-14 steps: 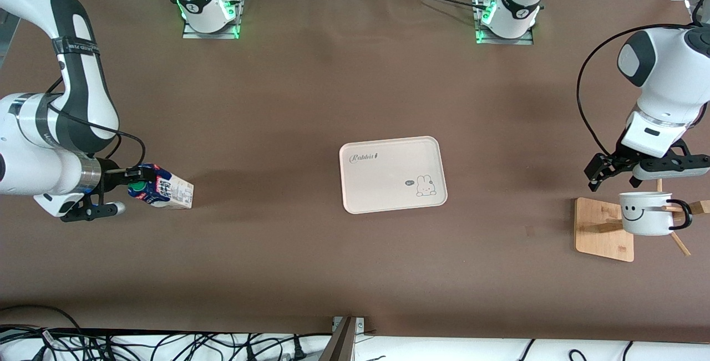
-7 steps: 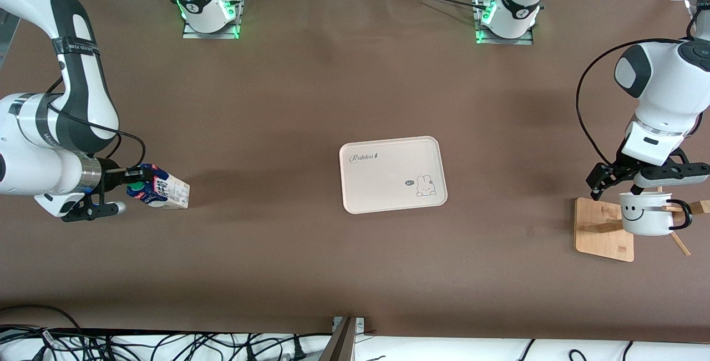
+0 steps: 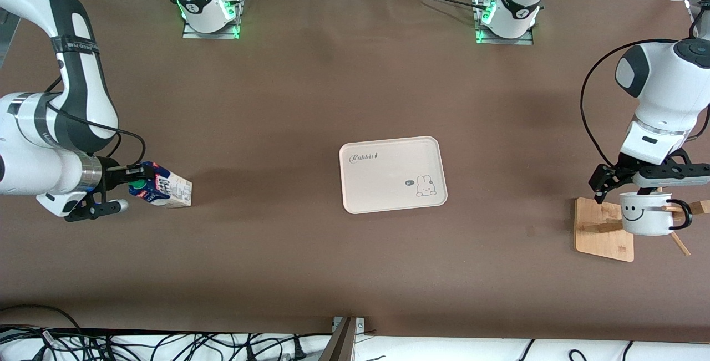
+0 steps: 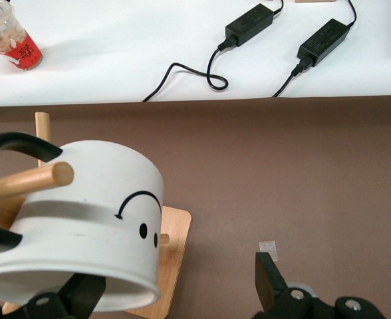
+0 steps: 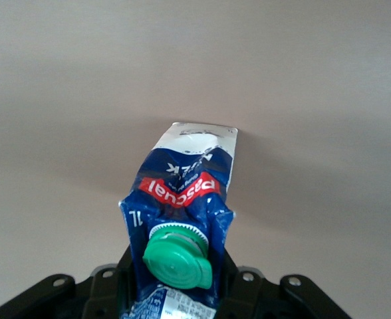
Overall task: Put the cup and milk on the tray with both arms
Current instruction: 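Carry the carton with the right gripper toward the white tray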
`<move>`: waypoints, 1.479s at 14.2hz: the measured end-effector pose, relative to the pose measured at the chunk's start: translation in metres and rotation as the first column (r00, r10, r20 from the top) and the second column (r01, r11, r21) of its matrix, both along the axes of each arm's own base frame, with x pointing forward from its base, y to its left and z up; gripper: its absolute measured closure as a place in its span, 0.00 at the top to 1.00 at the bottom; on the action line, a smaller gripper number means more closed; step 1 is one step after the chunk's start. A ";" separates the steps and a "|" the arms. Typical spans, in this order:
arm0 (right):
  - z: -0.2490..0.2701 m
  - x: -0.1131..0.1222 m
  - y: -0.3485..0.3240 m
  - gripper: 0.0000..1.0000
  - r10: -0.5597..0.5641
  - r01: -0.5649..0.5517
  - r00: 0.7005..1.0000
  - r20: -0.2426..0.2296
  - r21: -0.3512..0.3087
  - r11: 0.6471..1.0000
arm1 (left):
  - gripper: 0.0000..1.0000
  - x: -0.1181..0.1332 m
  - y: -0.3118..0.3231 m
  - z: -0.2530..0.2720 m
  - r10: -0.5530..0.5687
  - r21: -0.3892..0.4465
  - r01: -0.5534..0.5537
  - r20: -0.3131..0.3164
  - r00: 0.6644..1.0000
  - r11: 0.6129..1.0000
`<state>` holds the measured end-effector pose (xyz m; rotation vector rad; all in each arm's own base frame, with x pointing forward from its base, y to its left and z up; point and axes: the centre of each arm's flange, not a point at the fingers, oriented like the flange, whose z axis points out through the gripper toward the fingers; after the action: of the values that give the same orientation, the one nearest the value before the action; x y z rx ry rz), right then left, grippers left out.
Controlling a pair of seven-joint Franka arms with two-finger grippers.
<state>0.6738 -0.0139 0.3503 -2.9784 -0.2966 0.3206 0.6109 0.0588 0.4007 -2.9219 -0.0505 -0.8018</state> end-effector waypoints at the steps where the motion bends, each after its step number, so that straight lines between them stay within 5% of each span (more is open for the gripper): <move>1: 0.007 0.000 0.002 0.47 0.009 -0.009 1.000 0.003 0.024 1.000 | 0.96 0.000 0.000 0.001 -0.001 0.001 0.001 0.002 1.000 1.000; 5: 0.038 -0.006 0.006 0.46 0.018 -0.018 1.000 0.013 0.045 0.999 | 0.59 0.002 0.000 0.002 -0.007 0.003 0.007 0.024 1.000 1.000; 7: 0.048 -0.011 0.015 0.44 -0.027 0.027 1.000 -0.006 0.064 0.998 | 0.53 0.002 0.004 0.002 -0.016 0.023 0.016 0.037 0.999 1.000; 14: 0.102 -0.031 0.148 0.44 -0.169 0.171 0.985 -0.029 0.084 0.982 | 0.56 0.003 0.010 0.004 -0.025 0.042 0.022 0.062 0.998 0.999; 17: 0.115 -0.050 0.209 0.44 -0.089 0.089 0.996 0.002 0.039 0.995 | 0.48 0.003 0.019 0.001 -0.029 0.057 0.024 0.078 0.997 0.998; 21: 0.123 -0.085 0.294 0.44 0.071 -0.072 0.997 0.027 0.023 0.997 | 0.49 0.003 0.021 -0.001 -0.026 0.057 0.022 0.078 0.997 0.998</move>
<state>0.5886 0.2803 0.4738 -2.9557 -0.4075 0.2835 0.6144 0.0797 0.3992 -2.8430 0.0003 -0.9066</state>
